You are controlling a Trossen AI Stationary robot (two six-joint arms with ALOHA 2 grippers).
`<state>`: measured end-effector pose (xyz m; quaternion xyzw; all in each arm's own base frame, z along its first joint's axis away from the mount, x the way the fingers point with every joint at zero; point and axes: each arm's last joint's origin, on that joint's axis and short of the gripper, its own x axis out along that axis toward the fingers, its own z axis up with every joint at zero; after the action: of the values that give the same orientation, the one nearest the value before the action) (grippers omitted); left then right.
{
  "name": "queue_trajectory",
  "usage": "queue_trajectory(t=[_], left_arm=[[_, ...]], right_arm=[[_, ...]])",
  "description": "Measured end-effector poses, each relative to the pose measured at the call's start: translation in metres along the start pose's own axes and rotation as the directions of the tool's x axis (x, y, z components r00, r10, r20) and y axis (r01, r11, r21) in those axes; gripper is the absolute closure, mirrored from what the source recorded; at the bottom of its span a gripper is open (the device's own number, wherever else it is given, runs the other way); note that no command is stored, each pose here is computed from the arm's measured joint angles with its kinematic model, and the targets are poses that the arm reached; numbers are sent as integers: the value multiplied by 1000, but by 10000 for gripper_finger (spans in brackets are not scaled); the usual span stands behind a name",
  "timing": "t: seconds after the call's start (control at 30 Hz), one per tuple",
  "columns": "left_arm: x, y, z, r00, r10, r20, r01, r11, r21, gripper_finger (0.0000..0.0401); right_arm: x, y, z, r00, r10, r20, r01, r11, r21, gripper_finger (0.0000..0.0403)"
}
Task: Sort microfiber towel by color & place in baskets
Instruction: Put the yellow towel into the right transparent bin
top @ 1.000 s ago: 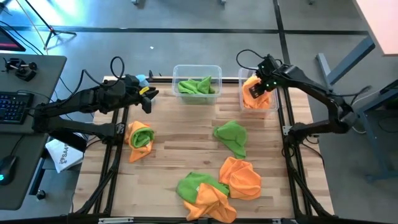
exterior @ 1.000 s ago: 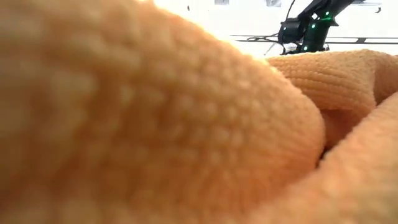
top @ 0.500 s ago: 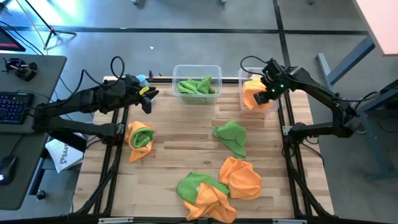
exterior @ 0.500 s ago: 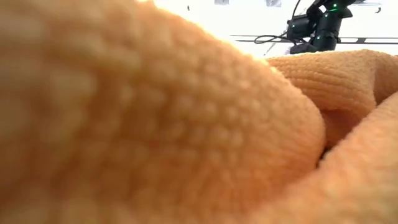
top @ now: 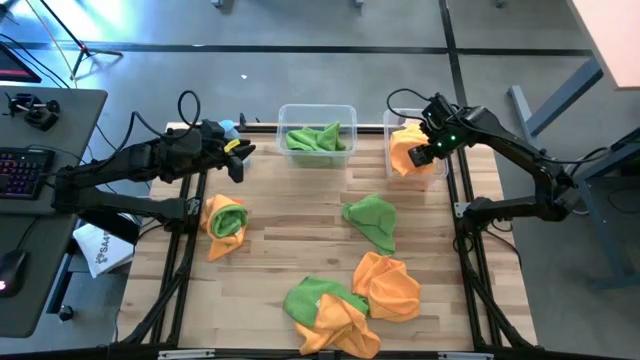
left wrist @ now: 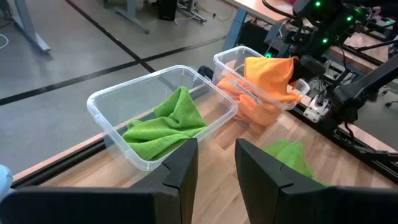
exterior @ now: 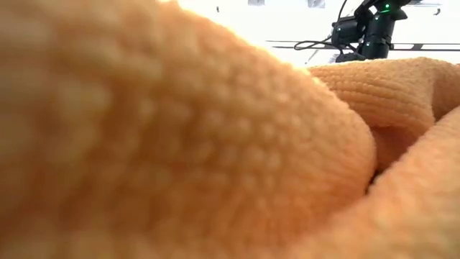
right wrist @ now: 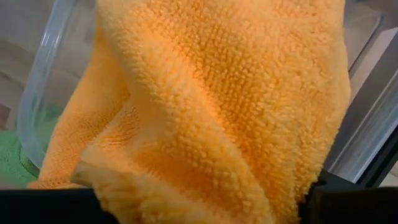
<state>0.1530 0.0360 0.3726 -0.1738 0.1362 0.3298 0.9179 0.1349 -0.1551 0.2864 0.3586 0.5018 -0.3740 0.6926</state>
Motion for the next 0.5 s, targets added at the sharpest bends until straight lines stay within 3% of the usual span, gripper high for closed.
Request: queue_trajectory(t=[0.3,0.5], left_arm=[[0,0,0,1000,0,0,0,1000,0,307],[0,0,0,1000,0,0,0,1000,-3,307]], right_arm=[[0,2,8,996,5,91,3,997,-81,217],[-2,4,21,974,21,224,47,955,-294,217]])
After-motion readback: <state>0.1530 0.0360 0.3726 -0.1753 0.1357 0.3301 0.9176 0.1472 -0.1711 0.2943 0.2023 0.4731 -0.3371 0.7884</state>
